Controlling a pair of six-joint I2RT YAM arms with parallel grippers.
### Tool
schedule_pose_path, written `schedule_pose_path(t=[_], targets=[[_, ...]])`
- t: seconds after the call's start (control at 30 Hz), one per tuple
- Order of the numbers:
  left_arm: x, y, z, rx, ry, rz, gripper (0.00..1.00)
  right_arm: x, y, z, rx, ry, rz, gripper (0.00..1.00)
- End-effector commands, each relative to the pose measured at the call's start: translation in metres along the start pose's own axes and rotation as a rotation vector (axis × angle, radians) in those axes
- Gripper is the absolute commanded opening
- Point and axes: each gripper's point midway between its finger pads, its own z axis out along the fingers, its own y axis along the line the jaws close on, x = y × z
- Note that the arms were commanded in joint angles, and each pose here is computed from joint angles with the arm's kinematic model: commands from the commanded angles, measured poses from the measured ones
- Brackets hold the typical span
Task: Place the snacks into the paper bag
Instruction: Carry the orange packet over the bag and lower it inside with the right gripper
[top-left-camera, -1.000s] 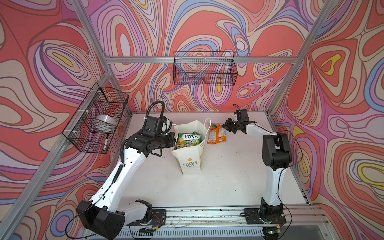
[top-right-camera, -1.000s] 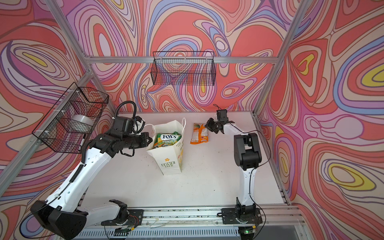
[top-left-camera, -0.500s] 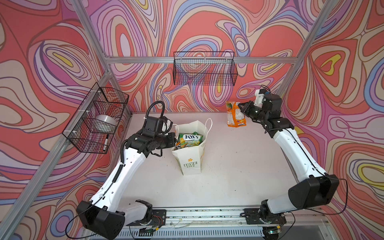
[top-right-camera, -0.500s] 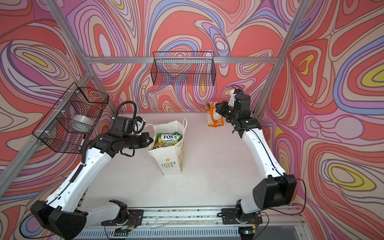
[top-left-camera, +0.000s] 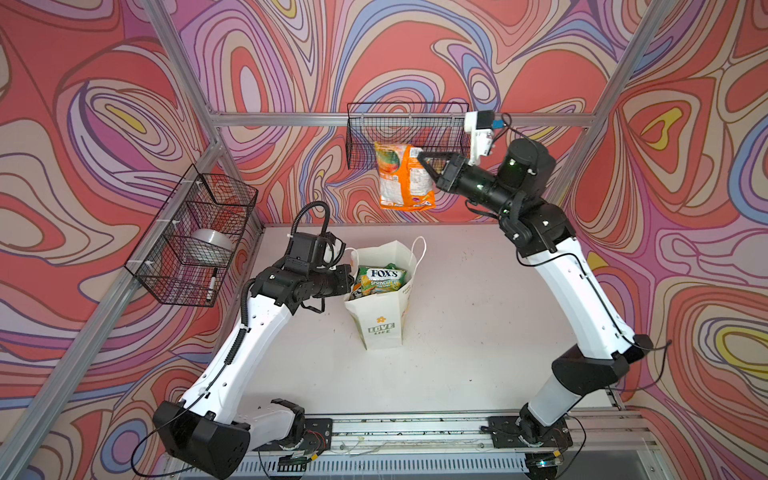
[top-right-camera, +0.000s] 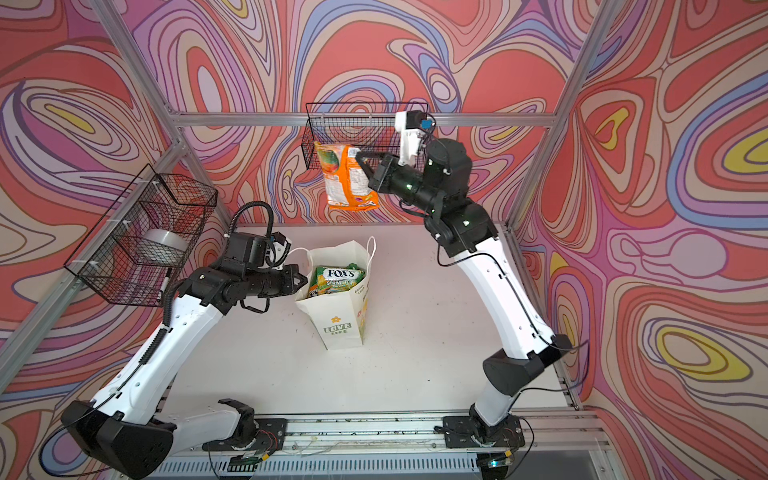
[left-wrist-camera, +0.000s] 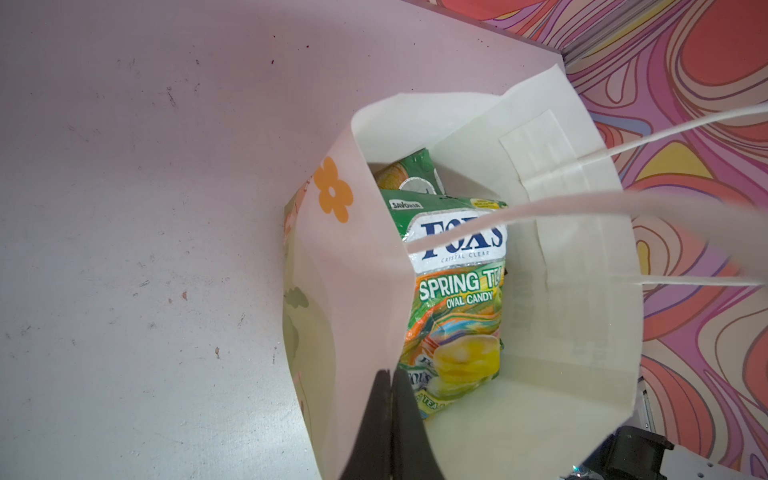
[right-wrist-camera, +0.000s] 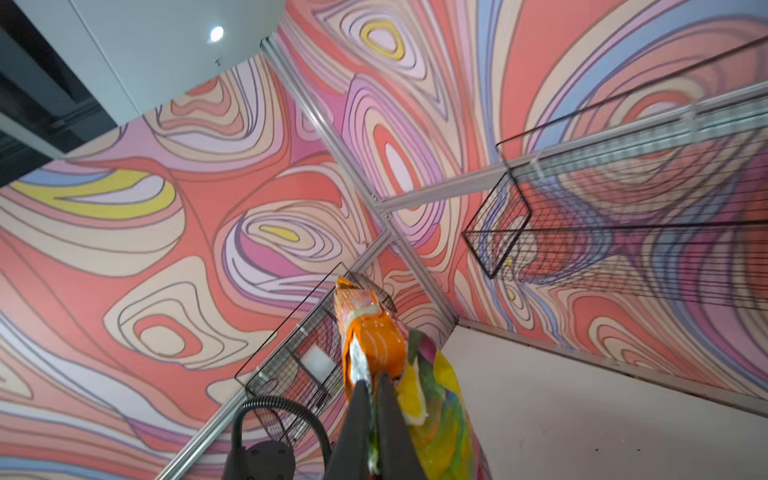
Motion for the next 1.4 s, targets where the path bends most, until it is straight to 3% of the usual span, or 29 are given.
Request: schedule_pose_path(t=[0.0,0.27,0.8,1.13,1.37], targets=[[-0.004,0.008,-0.013,-0.04,-0.052,-0.006,0.0,0.044,0.001,0.032,-0.031,0.109,0.006,0.0],[-0.012,0.025,-0.031,-0.135,-0.148,-0.032,0.0,0.123,-0.024,0.044,-0.024,0.26,0.104,0.0],[-0.011,0.031,-0.021,-0.137,-0.113,-0.069,0.0,0.18,-0.025,0.005,0.028,0.388,0.156,0.0],[-0.011,0.028,-0.019,-0.116,-0.107,-0.065,0.0,0.238,-0.072,0.008,0.167,0.528,0.2,0.0],[-0.011,0.027,-0.021,-0.113,-0.113,-0.06,0.0,0.28,-0.12,-0.005,0.365,0.635,0.192,0.0]])
